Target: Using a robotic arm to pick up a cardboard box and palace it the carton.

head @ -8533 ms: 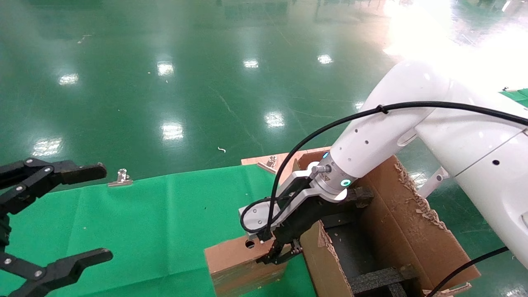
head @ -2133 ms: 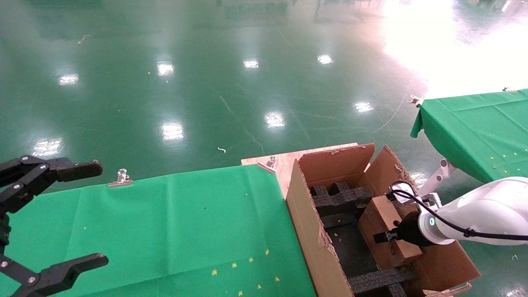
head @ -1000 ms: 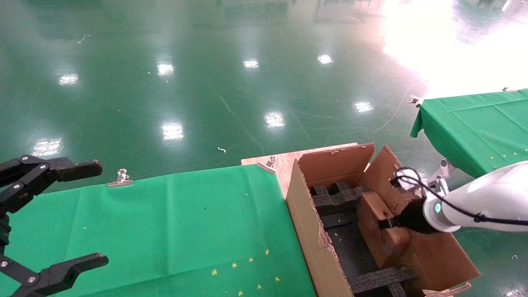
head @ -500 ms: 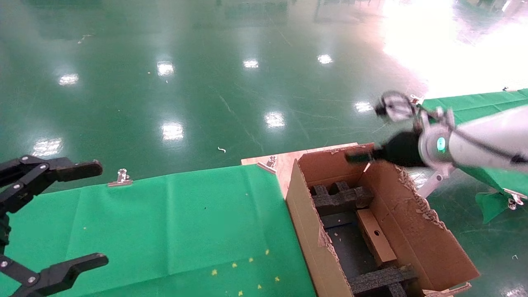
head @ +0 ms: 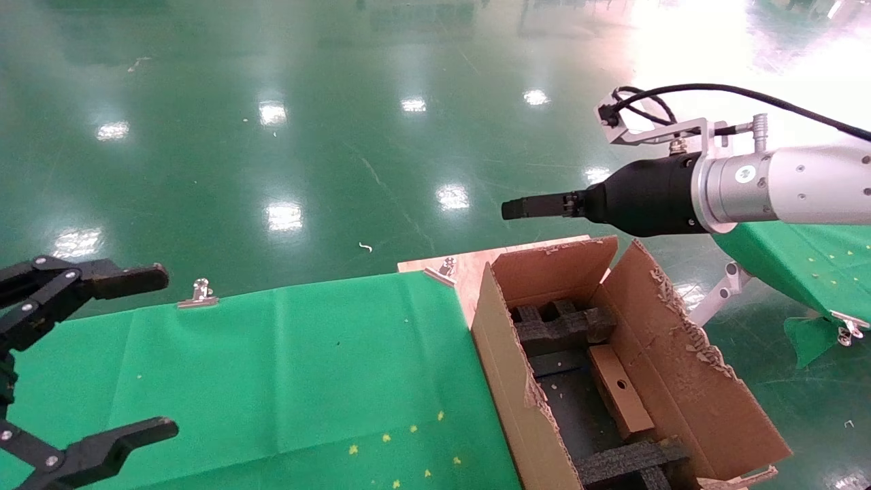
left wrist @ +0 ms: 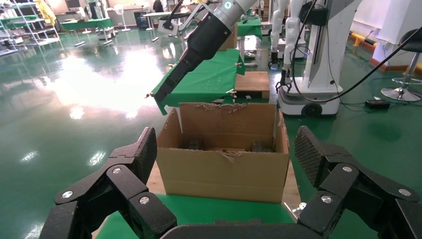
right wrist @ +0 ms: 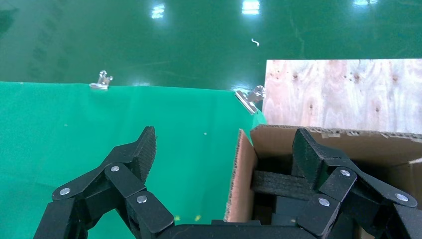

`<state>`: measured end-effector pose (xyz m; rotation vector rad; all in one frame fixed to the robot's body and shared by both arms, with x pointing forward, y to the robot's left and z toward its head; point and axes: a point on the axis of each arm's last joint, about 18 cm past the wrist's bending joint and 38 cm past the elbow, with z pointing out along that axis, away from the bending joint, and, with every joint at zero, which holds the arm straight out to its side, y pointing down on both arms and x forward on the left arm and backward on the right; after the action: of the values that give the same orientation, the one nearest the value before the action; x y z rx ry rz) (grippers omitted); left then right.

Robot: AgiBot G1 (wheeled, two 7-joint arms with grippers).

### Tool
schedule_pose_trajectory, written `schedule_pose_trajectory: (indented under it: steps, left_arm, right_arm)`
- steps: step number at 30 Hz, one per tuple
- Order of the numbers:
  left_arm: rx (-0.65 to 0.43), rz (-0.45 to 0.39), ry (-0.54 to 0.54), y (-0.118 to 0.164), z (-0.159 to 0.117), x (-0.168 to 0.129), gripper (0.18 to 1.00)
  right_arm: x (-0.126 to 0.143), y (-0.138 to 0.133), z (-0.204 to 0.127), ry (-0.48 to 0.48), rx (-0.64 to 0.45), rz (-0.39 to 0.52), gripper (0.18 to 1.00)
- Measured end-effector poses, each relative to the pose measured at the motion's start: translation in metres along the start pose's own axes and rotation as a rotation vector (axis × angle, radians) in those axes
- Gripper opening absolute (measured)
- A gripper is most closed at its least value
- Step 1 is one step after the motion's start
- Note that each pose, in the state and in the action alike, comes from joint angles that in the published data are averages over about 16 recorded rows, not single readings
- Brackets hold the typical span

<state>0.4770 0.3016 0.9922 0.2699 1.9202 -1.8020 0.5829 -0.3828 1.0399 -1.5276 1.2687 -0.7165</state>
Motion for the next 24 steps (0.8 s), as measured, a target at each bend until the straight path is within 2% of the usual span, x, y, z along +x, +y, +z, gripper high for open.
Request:
schedule_pose_trajectory:
  steps: [10,24]
  left_arm:
    - [0.000,0.000,0.000,0.000,0.000,0.000,1.001]
    - [0.000,0.000,0.000,0.000,0.000,0.000,1.001]
  right_arm:
    - [-0.013,0.011,0.007,-0.075,-0.038,-0.060,1.001]
    - [-0.049,0.034,0.012,-0.321,-0.071,-0.238,1.001]
